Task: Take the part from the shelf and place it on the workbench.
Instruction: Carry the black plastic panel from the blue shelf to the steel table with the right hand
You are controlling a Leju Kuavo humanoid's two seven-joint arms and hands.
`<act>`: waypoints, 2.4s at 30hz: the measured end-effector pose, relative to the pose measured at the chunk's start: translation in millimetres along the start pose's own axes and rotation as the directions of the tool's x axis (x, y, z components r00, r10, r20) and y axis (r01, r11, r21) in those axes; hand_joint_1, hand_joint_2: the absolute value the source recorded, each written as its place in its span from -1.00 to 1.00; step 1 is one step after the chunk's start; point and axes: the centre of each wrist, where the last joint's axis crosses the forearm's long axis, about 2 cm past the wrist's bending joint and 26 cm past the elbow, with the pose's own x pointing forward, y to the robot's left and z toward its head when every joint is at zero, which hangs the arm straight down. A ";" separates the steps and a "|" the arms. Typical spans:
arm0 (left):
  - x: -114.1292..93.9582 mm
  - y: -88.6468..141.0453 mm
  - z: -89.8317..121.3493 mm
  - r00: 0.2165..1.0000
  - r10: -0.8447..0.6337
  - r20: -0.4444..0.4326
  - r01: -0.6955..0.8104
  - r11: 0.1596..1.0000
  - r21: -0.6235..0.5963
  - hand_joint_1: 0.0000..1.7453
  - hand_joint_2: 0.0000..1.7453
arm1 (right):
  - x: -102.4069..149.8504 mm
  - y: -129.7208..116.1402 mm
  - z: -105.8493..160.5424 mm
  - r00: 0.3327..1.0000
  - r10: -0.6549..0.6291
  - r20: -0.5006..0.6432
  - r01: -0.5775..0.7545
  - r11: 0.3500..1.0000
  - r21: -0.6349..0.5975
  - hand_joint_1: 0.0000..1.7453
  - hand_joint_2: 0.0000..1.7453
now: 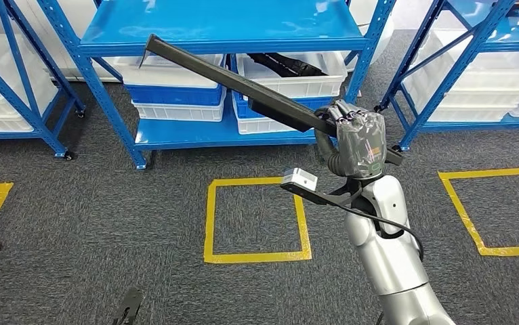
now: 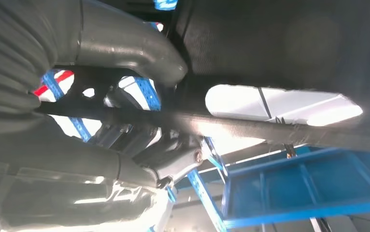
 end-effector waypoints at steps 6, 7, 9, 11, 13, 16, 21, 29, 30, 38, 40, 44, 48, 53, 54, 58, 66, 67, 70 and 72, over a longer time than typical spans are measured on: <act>2.3 0.0 0.1 1.000 -0.002 0.002 0.002 1.000 0.000 -1.00 1.00 | -3.7 1.7 8.6 1.000 0.006 -0.014 -0.006 1.000 0.016 1.00 1.00; 2.3 -0.2 0.1 1.000 -0.002 0.002 0.002 1.000 0.000 -1.00 1.00 | -4.0 2.0 9.7 1.000 0.007 -0.016 -0.006 1.000 0.019 1.00 1.00; 2.4 -0.3 0.1 1.000 -0.002 0.002 0.002 1.000 -0.001 -1.00 1.00 | -4.0 2.6 11.7 1.000 0.007 -0.018 -0.006 1.000 0.024 1.00 1.00; 2.5 -0.2 0.1 1.000 -0.003 0.002 0.003 1.000 -0.002 -1.00 1.00 | -4.1 2.0 11.9 1.000 0.010 -0.017 -0.009 1.000 0.022 1.00 1.00; 3.0 -0.1 0.1 1.000 -0.003 0.004 0.003 1.000 -0.002 -1.00 1.00 | -3.5 0.4 10.6 1.000 0.011 -0.014 -0.011 1.000 0.015 1.00 1.00; 2.6 -0.2 0.1 1.000 -0.003 0.003 0.003 1.000 -0.002 -1.00 1.00 | -2.2 0.3 10.7 1.000 0.008 -0.013 -0.008 1.000 0.014 1.00 1.00; 0.9 0.6 -0.1 1.000 -0.003 0.000 0.003 1.000 0.000 -1.00 1.00 | 4.6 3.2 9.4 1.000 -0.009 0.001 0.009 0.999 0.032 1.00 1.00; 8.9 0.6 0.4 1.000 0.000 0.013 0.000 1.000 0.010 -1.00 1.00 | 39.2 20.3 2.7 0.994 -0.082 0.067 0.077 0.994 0.075 1.00 1.00; 9.5 0.4 0.5 1.000 0.001 0.013 -0.001 1.000 0.011 -1.00 1.00 | 43.7 21.8 1.5 0.993 -0.091 0.074 0.085 0.993 0.078 1.00 1.00; 10.0 -3.2 1.0 1.000 0.005 0.011 -0.005 1.000 0.007 -1.00 1.00 | 55.0 30.3 1.6 0.979 -0.195 0.059 0.187 0.974 0.128 1.00 1.00; 9.8 -3.2 1.0 1.000 0.004 0.011 -0.004 1.000 0.006 -1.00 1.00 | 55.5 31.4 2.1 0.974 -0.220 0.051 0.212 0.968 0.132 1.00 1.00; 9.6 -3.0 0.9 1.000 0.006 0.012 -0.006 1.000 0.004 -1.00 1.00 | 58.7 31.2 -0.4 0.971 -0.234 0.053 0.226 0.966 0.129 1.00 1.00; 5.3 -3.5 0.8 1.000 0.005 0.004 -0.005 1.000 0.003 -1.00 1.00 | 61.4 32.9 0.3 0.968 -0.248 0.050 0.239 0.961 0.136 1.00 1.00; 3.4 -3.3 0.6 1.000 -0.007 0.001 0.007 1.000 -0.001 -1.00 1.00 | 64.1 34.8 2.2 0.963 -0.266 0.045 0.257 0.955 0.148 1.00 1.00; 3.5 -3.0 0.6 1.000 -0.010 0.001 0.010 1.000 -0.001 -1.00 1.00 | 64.4 35.4 3.5 0.963 -0.268 0.043 0.259 0.954 0.152 1.00 1.00; 5.3 -0.2 0.3 1.000 -0.020 0.011 0.020 1.000 0.001 -1.00 1.00 | 65.2 36.7 5.8 0.962 -0.270 0.042 0.260 0.951 0.166 1.00 1.00; 13.8 2.8 0.4 0.998 -0.042 0.044 0.041 0.999 0.014 -1.00 1.00 | 65.9 35.7 5.6 0.971 -0.231 0.064 0.217 0.960 0.178 1.00 1.00; 13.8 2.9 0.4 0.998 -0.043 0.043 0.043 0.999 0.014 -1.00 1.00 | 66.1 36.1 6.4 0.972 -0.224 0.066 0.209 0.961 0.182 1.00 1.00; 13.7 2.8 0.4 0.998 -0.045 0.040 0.044 0.999 0.014 -1.00 1.00 | 66.7 37.1 8.5 0.975 -0.209 0.075 0.192 0.962 0.194 1.00 1.00; 13.9 2.7 0.4 0.998 -0.045 0.040 0.045 0.999 0.015 -1.00 1.00 | 67.2 37.2 8.4 0.975 -0.206 0.079 0.187 0.962 0.197 1.00 1.00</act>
